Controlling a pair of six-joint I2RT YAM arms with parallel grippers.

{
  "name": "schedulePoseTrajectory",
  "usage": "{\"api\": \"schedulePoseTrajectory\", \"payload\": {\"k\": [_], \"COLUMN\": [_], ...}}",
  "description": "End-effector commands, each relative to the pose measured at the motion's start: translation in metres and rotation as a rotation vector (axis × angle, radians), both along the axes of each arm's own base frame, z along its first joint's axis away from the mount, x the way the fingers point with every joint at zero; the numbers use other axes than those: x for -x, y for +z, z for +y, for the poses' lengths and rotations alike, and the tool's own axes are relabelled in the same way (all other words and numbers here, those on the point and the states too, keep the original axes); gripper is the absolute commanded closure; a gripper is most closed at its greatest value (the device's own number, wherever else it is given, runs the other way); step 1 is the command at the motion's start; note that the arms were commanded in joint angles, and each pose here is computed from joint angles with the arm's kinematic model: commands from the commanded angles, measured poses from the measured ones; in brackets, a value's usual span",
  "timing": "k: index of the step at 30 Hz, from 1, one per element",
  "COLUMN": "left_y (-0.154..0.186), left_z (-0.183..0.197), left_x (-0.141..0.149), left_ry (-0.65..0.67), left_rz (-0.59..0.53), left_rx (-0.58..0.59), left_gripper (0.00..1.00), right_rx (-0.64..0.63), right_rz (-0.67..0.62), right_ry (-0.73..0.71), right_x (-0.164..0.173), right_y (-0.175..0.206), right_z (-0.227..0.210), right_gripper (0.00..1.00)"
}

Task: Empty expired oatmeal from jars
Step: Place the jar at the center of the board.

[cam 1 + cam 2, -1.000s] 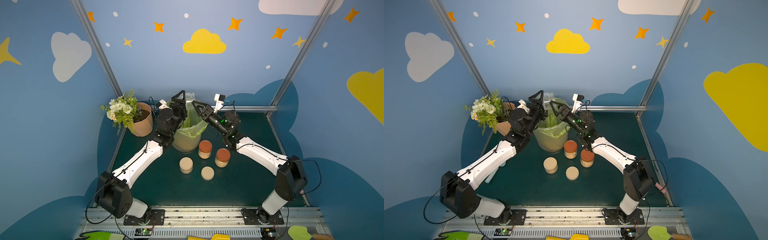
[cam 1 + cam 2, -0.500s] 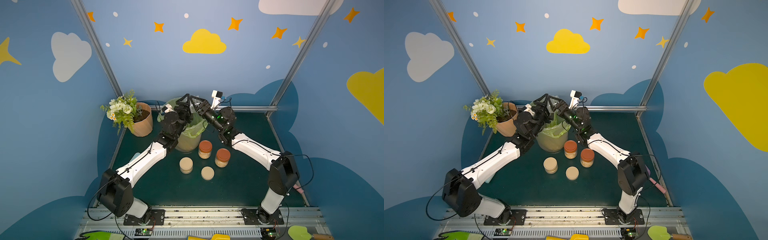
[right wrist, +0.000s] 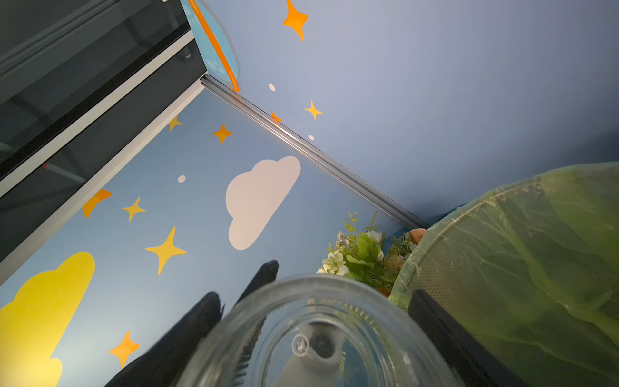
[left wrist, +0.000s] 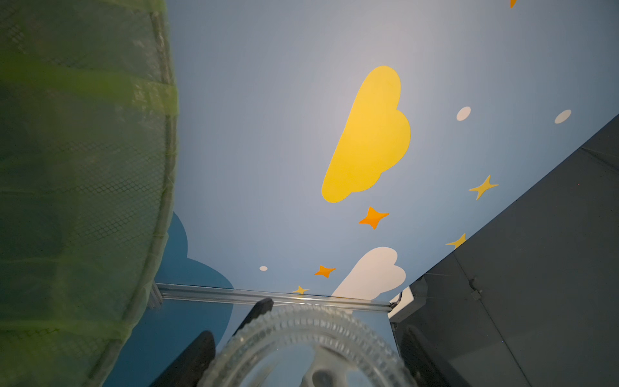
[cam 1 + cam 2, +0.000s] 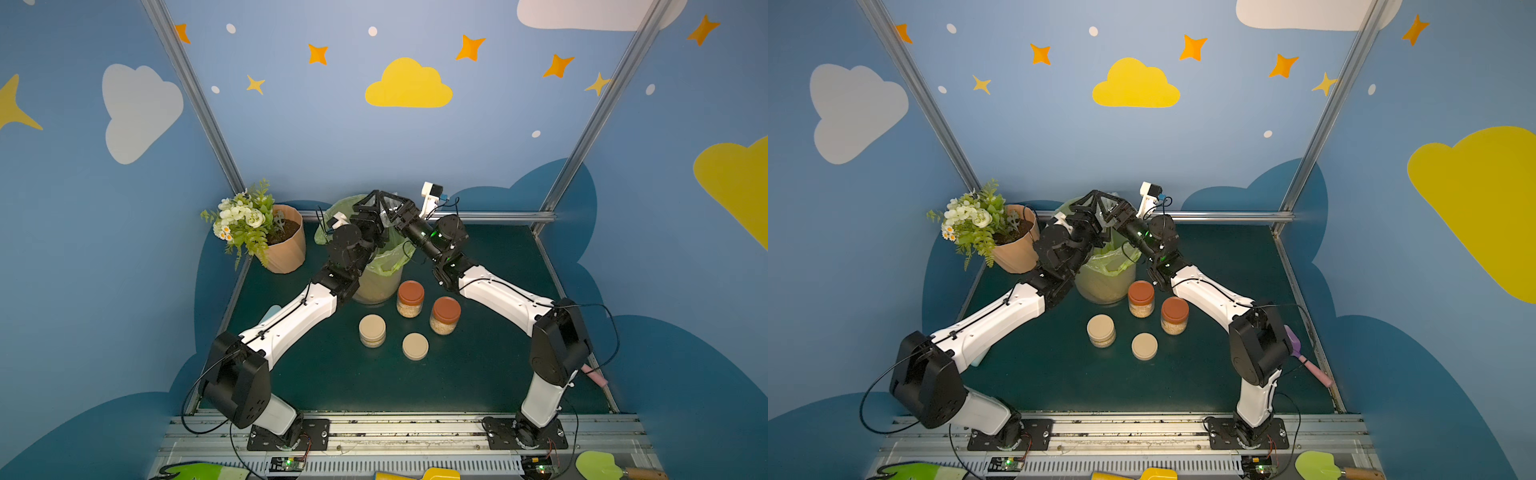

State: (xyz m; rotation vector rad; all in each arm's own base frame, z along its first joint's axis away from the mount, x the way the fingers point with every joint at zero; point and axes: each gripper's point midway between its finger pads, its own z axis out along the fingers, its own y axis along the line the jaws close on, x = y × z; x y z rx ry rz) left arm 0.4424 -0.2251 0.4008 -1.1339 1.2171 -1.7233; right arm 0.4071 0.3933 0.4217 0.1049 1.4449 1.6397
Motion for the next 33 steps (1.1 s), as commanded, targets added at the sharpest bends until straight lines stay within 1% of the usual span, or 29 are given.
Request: {"api": "schedulePoseTrajectory", "payload": {"k": [1, 2, 4, 7, 9, 10, 11, 13, 14, 15, 16, 17, 21, 26, 33], "left_y": [0.026, 0.027, 0.03, 0.03, 0.03, 0.031, 0.031, 0.035, 0.037, 0.039, 0.04, 0.042, 0.049, 0.062, 0.071], "left_z": [-0.01, -0.014, -0.02, -0.025, -0.025, -0.024, -0.024, -0.022, -0.022, -0.021, -0.022, -0.021, -0.019, -0.02, -0.022], "left_x": [0.005, 0.004, 0.003, 0.002, 0.002, 0.003, 0.003, 0.004, 0.005, 0.006, 0.007, 0.008, 0.012, 0.019, 0.029], "left_ry": [-0.028, -0.035, -0.052, -0.059, -0.056, -0.052, -0.051, -0.046, -0.046, -0.044, -0.044, -0.043, -0.04, -0.053, -0.078], "left_rz": [-0.079, -0.082, -0.088, -0.091, -0.095, -0.1, -0.102, -0.117, -0.122, -0.129, -0.133, -0.14, -0.165, -0.209, -0.242], "left_rx": [0.051, 0.05, 0.052, 0.053, 0.048, 0.045, 0.04, 0.032, 0.027, 0.022, 0.019, 0.018, -0.002, -0.032, -0.099], "left_gripper": [0.77, 0.75, 0.68, 0.6, 0.46, 0.44, 0.39, 0.28, 0.24, 0.16, 0.04, 0.0, 0.0, 0.0, 0.0], "right_rx": [-0.007, -0.006, 0.0, 0.008, 0.015, 0.019, 0.024, 0.032, 0.035, 0.039, 0.04, 0.042, 0.074, 0.102, 0.154], "right_rz": [-0.016, -0.017, -0.009, -0.006, -0.004, -0.007, -0.013, -0.023, -0.03, -0.036, -0.046, -0.057, -0.072, -0.107, -0.134], "right_ry": [0.028, 0.03, 0.031, 0.013, -0.007, -0.015, -0.022, -0.029, -0.033, -0.037, -0.047, -0.053, -0.085, -0.126, -0.199], "right_x": [0.005, 0.005, 0.005, 0.005, 0.005, 0.006, 0.007, 0.009, 0.009, 0.011, 0.012, 0.013, 0.016, 0.022, 0.03], "right_y": [0.001, 0.001, -0.001, -0.002, -0.002, -0.002, 0.0, 0.004, 0.007, 0.01, 0.013, 0.016, 0.021, 0.032, 0.04], "right_z": [0.009, 0.009, 0.009, 0.006, 0.001, 0.0, -0.002, -0.004, -0.006, -0.007, -0.01, -0.011, -0.019, -0.034, -0.067], "right_gripper": [0.18, 0.21, 0.29, 0.44, 0.53, 0.56, 0.58, 0.66, 0.68, 0.7, 0.71, 0.71, 0.74, 0.75, 0.76]}}
